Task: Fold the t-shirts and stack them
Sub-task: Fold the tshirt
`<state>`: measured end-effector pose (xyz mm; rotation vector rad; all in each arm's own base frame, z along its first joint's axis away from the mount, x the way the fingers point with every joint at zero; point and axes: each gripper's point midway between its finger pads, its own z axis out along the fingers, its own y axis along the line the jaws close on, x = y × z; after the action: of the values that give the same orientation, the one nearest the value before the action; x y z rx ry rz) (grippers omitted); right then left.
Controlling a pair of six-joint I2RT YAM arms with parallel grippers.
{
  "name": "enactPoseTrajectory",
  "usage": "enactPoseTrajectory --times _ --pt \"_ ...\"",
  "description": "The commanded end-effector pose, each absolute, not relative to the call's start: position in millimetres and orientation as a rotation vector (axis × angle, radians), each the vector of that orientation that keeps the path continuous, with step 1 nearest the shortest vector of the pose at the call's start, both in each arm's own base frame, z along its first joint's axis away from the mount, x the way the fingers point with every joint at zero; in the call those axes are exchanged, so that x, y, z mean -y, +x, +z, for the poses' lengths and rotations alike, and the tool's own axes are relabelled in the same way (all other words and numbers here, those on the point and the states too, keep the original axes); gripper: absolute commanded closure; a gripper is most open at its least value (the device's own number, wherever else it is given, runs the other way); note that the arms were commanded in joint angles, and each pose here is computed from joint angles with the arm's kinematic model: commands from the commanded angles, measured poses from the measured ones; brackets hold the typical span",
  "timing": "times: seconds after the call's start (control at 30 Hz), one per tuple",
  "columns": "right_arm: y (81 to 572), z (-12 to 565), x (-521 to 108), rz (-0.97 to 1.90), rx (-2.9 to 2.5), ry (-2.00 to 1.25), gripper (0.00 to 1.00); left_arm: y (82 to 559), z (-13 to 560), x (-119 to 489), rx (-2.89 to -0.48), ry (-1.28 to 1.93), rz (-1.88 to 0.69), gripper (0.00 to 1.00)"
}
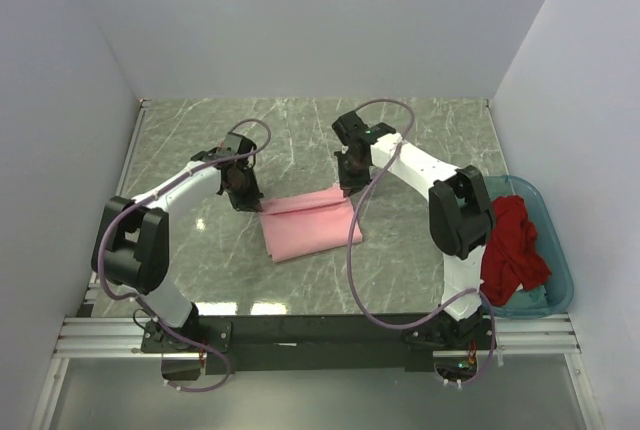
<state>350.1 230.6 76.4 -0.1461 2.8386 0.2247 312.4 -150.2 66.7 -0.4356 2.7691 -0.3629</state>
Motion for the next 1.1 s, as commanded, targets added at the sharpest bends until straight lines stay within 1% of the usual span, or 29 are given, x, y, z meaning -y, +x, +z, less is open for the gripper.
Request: enactPoseTrajectory --times 0.0,0.13,0.23,0.47,0.6,0.73,0.87,0.9,0.97,1.0,1.03,1.07 --pt "359.9 115.0 -218.3 0.226 -2.702 -0.070 1.00 327.5 99.4 148.8 -2.645 -0.363 -0.394 0.99" --pt "355.4 126.5 -214.8 0.244 -2.667 -0.042 1.00 328.2 113.6 156.0 -2.603 -0.316 -0.468 0.99" --pt "350.5 133.5 -212.5 0.264 -2.644 -0.022 1.00 325.2 113.6 162.4 -2.599 -0.280 -0.517 0.99" --pt "343.8 115.7 -204.2 0.237 -2.649 0.028 1.00 328.6 100.2 171.6 -2.608 -0.233 -0.556 0.99" --pt "349.1 98.2 -205.9 0.220 -2.665 0.018 1.00 331.4 85.4 168.6 -2.650 -0.278 -0.509 0.99" --pt "359.0 82.9 -207.2 0.186 -2.674 -0.004 1.00 332.0 74.6 153.9 -2.666 -0.379 -0.391 0.99" --pt "370.5 82.8 -212.1 0.189 -2.655 -0.022 1.00 330.2 70.8 143.4 -2.665 -0.451 -0.324 0.99" --pt "372.2 82.9 -212.4 0.186 -2.653 -0.023 0.98 330.0 70.5 142.9 -2.664 -0.462 -0.326 0.99" --pt "375.5 84.6 -213.8 0.184 -2.644 -0.031 0.93 331.4 73.3 143.2 -2.653 -0.477 -0.334 0.96" --pt "376.9 86.3 -213.1 0.181 -2.638 -0.031 0.87 331.3 74.8 143.3 -2.649 -0.482 -0.337 0.93" --pt "379.4 90.5 -213.1 0.179 -2.626 -0.034 0.84 330.5 75.9 143.2 -2.650 -0.489 -0.338 0.86" --pt "379.8 93.8 -212.3 0.175 -2.621 -0.034 0.78 330.4 78.0 143.2 -2.644 -0.492 -0.342 0.81"
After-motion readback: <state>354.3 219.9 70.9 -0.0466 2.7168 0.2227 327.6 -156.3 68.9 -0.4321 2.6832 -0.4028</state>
